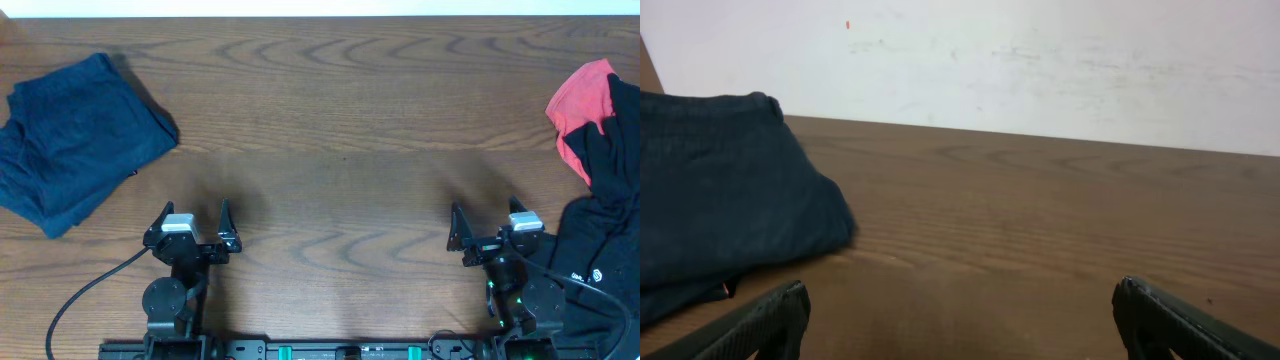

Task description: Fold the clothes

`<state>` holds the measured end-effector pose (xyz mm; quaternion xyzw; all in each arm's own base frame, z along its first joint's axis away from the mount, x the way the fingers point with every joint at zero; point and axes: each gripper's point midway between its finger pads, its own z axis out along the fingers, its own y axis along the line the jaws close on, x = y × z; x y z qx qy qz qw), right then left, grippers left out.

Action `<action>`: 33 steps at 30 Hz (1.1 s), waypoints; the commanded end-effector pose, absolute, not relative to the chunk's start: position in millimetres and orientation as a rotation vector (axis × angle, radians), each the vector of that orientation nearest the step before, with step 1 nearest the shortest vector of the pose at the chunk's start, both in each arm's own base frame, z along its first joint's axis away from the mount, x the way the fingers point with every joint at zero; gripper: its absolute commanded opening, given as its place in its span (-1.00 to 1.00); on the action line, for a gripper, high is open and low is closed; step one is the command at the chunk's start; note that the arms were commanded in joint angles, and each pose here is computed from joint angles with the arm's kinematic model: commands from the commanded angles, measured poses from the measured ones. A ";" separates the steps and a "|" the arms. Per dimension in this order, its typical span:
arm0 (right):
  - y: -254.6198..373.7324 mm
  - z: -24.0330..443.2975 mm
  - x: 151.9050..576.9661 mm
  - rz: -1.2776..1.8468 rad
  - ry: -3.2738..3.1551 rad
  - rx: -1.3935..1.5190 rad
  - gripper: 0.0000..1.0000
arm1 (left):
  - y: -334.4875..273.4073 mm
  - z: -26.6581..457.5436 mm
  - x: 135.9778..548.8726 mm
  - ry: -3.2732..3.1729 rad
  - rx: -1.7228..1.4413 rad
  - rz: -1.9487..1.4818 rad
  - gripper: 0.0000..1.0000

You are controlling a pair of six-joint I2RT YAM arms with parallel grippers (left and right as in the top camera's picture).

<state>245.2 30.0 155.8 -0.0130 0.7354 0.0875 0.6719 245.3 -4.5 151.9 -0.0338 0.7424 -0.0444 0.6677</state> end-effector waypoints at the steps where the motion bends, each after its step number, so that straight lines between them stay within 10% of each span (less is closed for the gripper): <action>1: 29.1 153.6 245.3 0.228 1.668 0.006 0.99 | -3.4 137.1 244.1 1.724 -0.069 -0.085 0.96; 33: -84.2 68.9 221.5 -0.511 2.529 0.782 0.98 | -37.3 128.4 226.7 2.511 -0.105 -0.332 0.96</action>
